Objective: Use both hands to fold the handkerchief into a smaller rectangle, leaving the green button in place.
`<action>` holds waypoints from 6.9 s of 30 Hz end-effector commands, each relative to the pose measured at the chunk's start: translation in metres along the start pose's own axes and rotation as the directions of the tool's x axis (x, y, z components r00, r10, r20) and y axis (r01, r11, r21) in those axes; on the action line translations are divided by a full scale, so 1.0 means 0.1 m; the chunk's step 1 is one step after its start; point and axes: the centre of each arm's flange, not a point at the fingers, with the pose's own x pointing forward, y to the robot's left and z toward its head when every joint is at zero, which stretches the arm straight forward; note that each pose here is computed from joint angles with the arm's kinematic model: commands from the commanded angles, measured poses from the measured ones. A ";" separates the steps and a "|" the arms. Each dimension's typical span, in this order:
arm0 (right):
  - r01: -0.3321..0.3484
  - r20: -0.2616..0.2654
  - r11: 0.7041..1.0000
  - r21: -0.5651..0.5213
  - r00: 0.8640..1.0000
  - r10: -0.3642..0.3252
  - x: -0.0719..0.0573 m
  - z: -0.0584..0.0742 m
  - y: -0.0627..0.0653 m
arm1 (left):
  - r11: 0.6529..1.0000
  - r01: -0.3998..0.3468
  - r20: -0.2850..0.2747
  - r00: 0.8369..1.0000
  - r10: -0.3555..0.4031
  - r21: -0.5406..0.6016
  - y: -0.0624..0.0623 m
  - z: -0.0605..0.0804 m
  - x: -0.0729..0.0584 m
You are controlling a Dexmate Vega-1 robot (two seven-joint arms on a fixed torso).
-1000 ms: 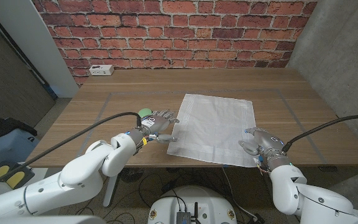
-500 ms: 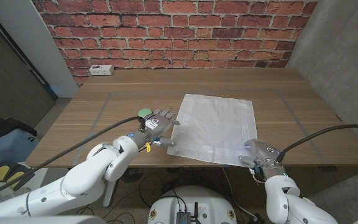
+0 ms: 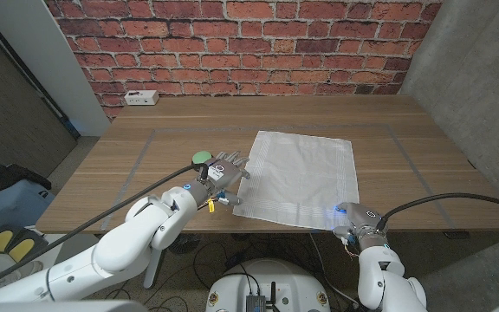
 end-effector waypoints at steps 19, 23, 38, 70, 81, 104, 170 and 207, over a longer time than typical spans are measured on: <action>0.668 0.211 0.726 -0.162 0.742 -0.636 0.02 0.21 -0.88 | 0.999 0.017 -0.034 0.999 -0.019 -0.040 -0.06 -0.08 0.10; 0.676 0.228 0.721 -0.151 0.734 -0.640 0.03 0.24 -0.89 | 0.999 0.012 -0.028 1.000 -0.014 -0.049 -0.08 -0.06 0.11; 0.682 0.246 0.721 -0.119 0.724 -0.644 0.09 0.31 -0.95 | 0.970 0.060 0.112 0.993 -0.034 -0.238 -0.14 0.02 0.17; 0.729 0.158 0.685 0.016 0.674 -0.721 0.29 0.73 -1.32 | 0.962 -0.045 0.170 0.981 0.094 -0.269 -0.31 0.20 0.17; 0.713 0.147 0.701 -0.021 0.696 -0.703 0.42 0.91 -1.44 | 0.912 -0.047 0.184 0.974 0.132 -0.407 -0.39 0.14 0.18; 0.741 0.162 0.671 0.033 0.659 -0.735 0.39 0.99 -1.55 | 0.963 -0.162 0.153 0.968 0.198 -0.216 -0.49 0.39 0.14; 0.767 -0.065 0.636 0.085 0.641 -0.765 0.39 0.26 -1.26 | 0.863 -0.462 -0.084 0.870 0.486 0.204 0.23 -0.07 0.10; 0.735 0.013 0.675 0.065 0.676 -0.737 1.00 0.16 -1.56 | 0.797 -0.454 -0.016 0.865 0.501 0.399 0.66 -0.26 0.88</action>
